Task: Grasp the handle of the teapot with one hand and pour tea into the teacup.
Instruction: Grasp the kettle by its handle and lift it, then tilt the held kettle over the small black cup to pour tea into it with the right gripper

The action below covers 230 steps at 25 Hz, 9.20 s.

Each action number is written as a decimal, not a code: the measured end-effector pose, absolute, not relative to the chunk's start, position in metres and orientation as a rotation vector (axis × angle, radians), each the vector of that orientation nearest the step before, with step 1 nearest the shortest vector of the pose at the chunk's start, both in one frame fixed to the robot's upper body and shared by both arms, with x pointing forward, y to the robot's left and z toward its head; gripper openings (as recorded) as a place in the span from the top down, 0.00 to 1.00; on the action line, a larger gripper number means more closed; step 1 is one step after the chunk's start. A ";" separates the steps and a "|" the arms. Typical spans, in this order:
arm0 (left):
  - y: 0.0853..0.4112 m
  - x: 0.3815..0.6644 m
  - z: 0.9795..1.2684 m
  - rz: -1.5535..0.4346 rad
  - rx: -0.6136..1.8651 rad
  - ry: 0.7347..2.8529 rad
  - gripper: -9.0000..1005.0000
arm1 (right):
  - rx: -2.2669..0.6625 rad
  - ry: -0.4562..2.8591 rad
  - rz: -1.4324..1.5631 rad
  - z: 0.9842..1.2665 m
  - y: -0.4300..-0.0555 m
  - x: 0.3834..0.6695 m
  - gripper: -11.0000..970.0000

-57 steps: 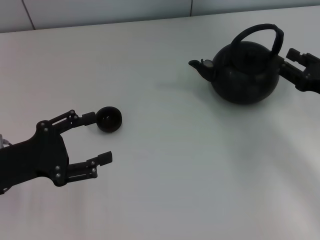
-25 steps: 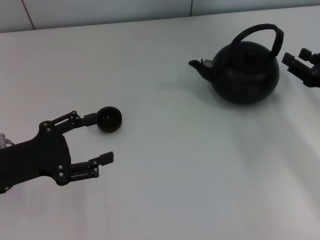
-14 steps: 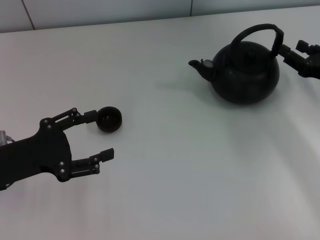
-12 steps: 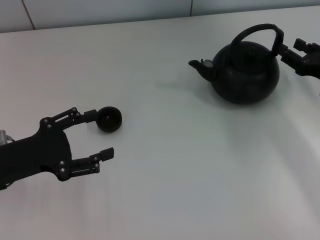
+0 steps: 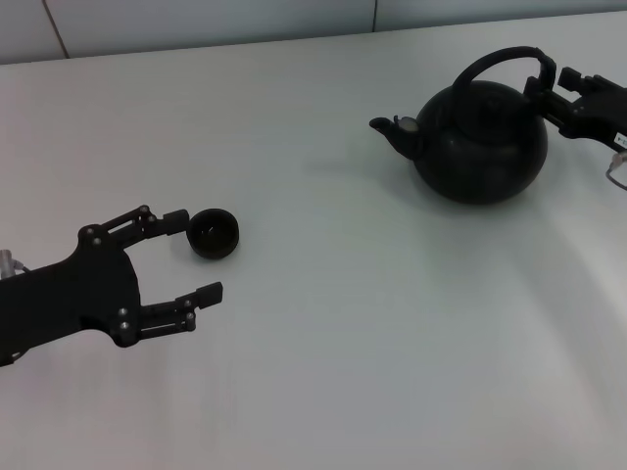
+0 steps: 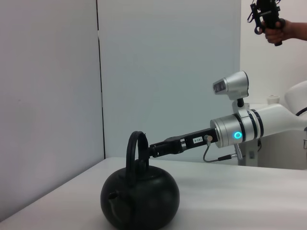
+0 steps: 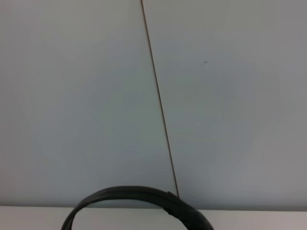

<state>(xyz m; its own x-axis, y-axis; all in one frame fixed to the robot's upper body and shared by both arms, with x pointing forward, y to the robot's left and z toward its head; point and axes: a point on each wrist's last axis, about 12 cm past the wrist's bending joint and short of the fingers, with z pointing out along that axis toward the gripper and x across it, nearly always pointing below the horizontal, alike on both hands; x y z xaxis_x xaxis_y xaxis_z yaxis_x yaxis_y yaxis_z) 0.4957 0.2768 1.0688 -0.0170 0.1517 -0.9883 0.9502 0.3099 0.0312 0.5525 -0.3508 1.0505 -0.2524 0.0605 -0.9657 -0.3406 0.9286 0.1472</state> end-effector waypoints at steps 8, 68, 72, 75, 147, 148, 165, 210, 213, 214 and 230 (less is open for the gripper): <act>0.276 0.499 1.070 -0.879 1.084 1.449 0.14 | -0.213 1.789 0.386 1.052 -0.348 0.557 0.42; 0.280 0.492 1.064 -0.867 1.065 1.471 0.14 | -0.497 1.688 0.526 1.073 -0.278 0.594 0.85; 0.281 0.489 1.062 -0.868 1.058 1.478 0.14 | -0.570 1.678 0.530 1.079 -0.266 0.602 0.85; 0.281 0.489 1.062 -0.869 1.056 1.480 0.14 | -0.622 1.684 0.516 1.082 -0.258 0.608 0.85; 0.282 0.481 1.057 -0.877 1.036 1.491 0.14 | -1.036 1.587 0.373 1.119 -0.179 0.648 0.85; 0.282 0.481 1.057 -0.876 1.036 1.491 0.14 | -1.040 1.585 0.372 1.119 -0.178 0.648 0.85; 0.282 0.482 1.057 -0.871 1.039 1.490 0.14 | -1.113 1.584 0.310 1.117 -0.168 0.649 0.85; 0.280 0.484 1.058 -0.871 1.043 1.485 0.14 | -1.167 1.530 0.280 1.124 -0.163 0.648 0.86; 0.280 0.484 1.058 -0.872 1.042 1.485 0.14 | -1.168 1.530 0.279 1.124 -0.163 0.648 0.86; 0.280 0.484 1.058 -0.872 1.042 1.484 0.14 | -1.168 1.529 0.279 1.124 -0.163 0.648 0.86; 0.278 0.484 1.058 -0.875 1.040 1.483 0.14 | -1.188 1.512 0.270 1.125 -0.161 0.647 0.86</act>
<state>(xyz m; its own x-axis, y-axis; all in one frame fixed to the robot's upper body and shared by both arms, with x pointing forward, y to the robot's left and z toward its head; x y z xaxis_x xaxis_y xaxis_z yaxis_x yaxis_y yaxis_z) 0.4837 0.2781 1.0577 -0.0452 0.1503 -0.9876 0.9373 0.3484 0.0101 0.6474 -0.1612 1.1253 0.1473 -0.5194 -0.8417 -0.7787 0.4639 -0.4225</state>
